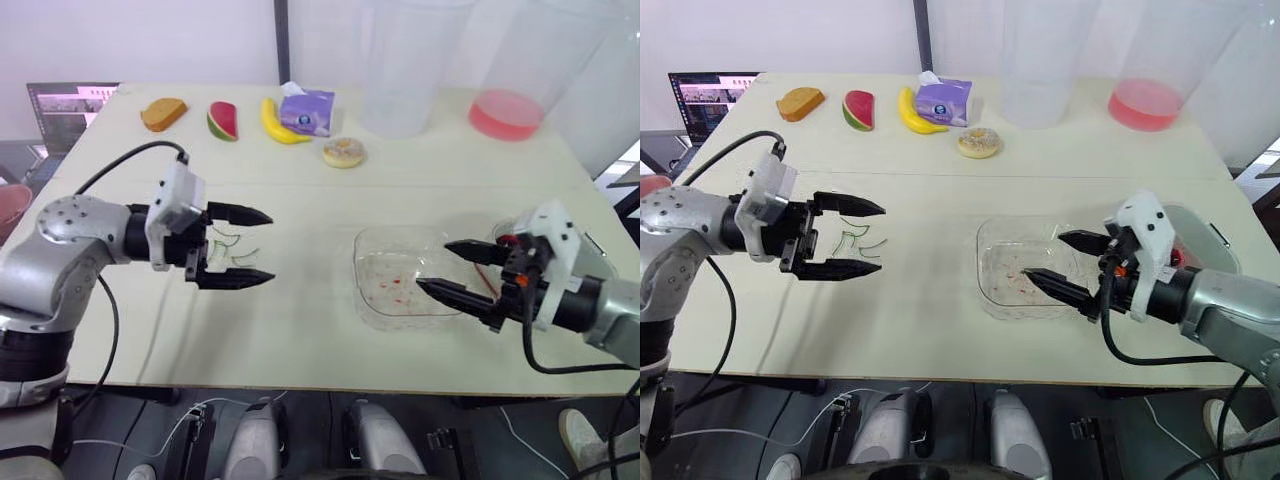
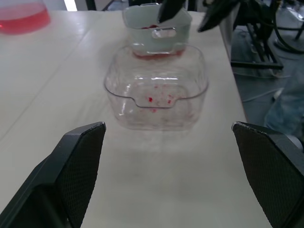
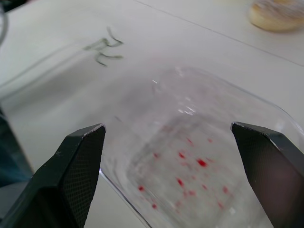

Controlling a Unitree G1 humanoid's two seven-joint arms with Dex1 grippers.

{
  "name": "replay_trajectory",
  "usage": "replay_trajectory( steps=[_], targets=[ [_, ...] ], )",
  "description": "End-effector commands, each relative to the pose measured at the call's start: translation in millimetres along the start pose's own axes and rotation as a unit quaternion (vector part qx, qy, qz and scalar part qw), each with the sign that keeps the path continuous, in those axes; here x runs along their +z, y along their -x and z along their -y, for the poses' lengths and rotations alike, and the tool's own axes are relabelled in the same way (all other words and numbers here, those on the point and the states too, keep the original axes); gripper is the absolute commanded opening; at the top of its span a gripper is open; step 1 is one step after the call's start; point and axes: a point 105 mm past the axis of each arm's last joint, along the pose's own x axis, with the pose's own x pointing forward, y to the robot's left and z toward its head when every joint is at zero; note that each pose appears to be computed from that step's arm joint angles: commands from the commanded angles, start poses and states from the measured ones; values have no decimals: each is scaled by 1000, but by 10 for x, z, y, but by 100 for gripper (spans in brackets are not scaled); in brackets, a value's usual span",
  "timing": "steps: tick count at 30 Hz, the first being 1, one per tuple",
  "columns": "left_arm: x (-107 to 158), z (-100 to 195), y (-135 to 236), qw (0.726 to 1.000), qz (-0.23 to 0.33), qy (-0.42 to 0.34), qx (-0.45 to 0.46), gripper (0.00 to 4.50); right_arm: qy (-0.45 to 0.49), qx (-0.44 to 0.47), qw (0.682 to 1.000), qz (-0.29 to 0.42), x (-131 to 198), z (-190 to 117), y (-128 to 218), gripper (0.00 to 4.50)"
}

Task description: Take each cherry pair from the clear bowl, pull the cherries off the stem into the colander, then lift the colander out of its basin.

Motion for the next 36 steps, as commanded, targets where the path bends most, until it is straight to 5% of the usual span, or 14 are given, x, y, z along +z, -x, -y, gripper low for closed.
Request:
replay_trajectory(
  steps=[1,10,28,32,36],
  targets=[
    [83,16,-20,1000,8,-24,-3,447,10,-41,999,3,52,78,140,450],
    [116,24,-122,1000,28,-7,-8,447,-43,-247,964,-92,-285,784,478,450],
    [94,13,-169,1000,25,-6,-2,447,-54,-240,958,-144,-482,1021,141,450],
    [90,15,-169,1000,24,-5,0,450,-51,-238,959,-148,-494,1031,124,327],
    [77,14,-164,1000,21,-3,4,450,-48,-239,958,-148,-493,1038,125,114]
  ],
)
